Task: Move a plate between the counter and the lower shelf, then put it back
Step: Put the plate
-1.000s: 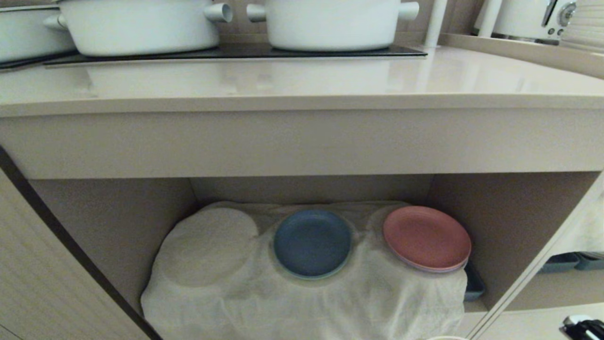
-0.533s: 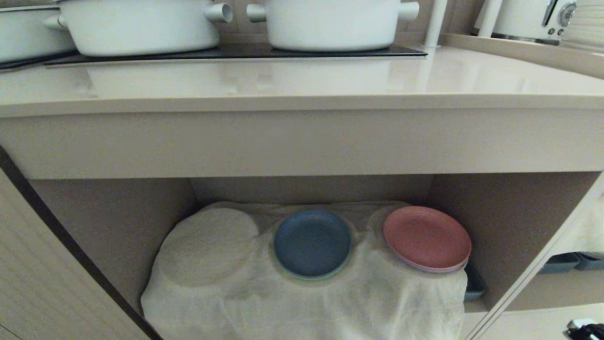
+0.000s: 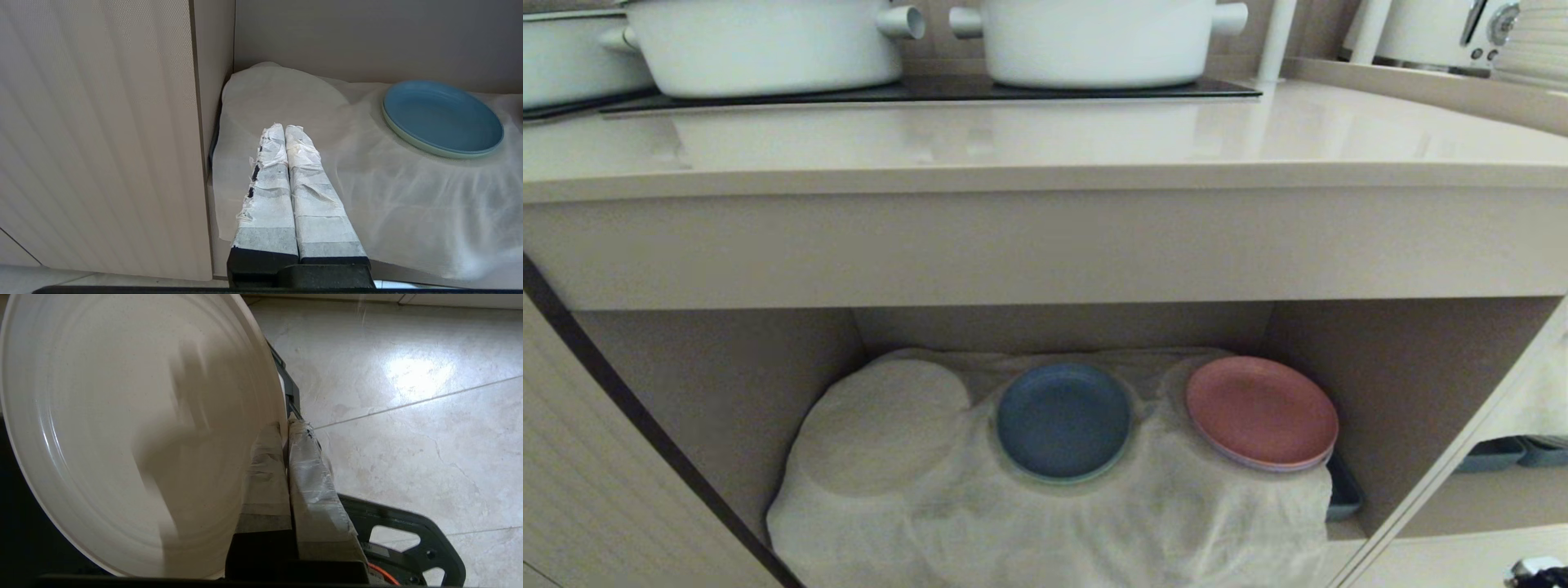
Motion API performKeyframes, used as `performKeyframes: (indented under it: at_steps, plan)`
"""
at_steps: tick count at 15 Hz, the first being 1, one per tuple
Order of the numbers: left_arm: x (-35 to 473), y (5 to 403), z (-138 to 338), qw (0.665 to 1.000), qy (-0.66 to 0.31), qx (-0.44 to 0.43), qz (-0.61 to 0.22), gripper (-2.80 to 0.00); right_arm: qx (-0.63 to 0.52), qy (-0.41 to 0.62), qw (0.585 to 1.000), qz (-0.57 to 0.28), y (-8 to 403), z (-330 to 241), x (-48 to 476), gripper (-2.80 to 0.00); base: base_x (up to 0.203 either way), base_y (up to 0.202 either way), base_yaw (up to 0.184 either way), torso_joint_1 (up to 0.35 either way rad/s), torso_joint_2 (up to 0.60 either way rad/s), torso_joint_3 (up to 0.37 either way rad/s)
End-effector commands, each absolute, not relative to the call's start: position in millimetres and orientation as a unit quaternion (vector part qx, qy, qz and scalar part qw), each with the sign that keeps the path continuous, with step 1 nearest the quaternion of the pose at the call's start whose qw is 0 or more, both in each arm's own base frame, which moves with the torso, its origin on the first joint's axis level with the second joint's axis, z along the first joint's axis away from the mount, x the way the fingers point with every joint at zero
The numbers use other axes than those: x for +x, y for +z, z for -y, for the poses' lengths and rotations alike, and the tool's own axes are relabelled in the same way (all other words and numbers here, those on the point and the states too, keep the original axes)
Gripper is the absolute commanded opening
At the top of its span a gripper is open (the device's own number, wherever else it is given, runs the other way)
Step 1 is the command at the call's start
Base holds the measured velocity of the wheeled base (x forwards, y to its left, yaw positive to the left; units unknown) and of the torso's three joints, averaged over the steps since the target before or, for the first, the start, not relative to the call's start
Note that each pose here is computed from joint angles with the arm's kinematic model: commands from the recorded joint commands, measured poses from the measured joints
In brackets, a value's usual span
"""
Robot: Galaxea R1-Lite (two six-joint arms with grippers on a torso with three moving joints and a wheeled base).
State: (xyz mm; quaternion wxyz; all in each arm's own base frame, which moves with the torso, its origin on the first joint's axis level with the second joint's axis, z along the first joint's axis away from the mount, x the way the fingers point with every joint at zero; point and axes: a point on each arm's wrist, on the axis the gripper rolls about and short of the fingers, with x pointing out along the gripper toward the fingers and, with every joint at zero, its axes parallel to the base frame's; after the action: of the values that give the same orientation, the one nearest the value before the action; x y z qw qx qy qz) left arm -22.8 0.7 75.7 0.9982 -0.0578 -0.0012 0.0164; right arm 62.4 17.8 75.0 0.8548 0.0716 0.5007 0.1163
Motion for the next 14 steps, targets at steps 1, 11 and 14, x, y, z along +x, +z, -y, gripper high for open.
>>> performKeyframes:
  at_steps: [1, 11, 14]
  plan:
    - [-22.8, 75.5, -0.8, 0.998, 0.017, -0.058, 0.001, -2.8, 0.072, 0.118, 0.858, -0.495, 76.0, -17.1, 59.0, -2.8, 0.0, 0.0, 0.0, 0.0, 0.0, 0.0]
    - [-22.8, 75.5, -0.8, 0.998, 0.017, -0.058, 0.001, -2.8, 0.072, 0.118, 0.855, -0.499, 77.4, -16.5, 55.6, -2.8, 0.0, 0.0, 0.0, 0.0, 0.0, 0.0]
    - [-22.9, 75.8, -0.8, 0.998, 0.017, -0.058, 0.001, -2.8, 0.072, 0.118, 0.855, -0.499, 77.4, -16.5, 55.7, -2.8, 0.0, 0.0, 0.0, 0.0, 0.0, 0.0]
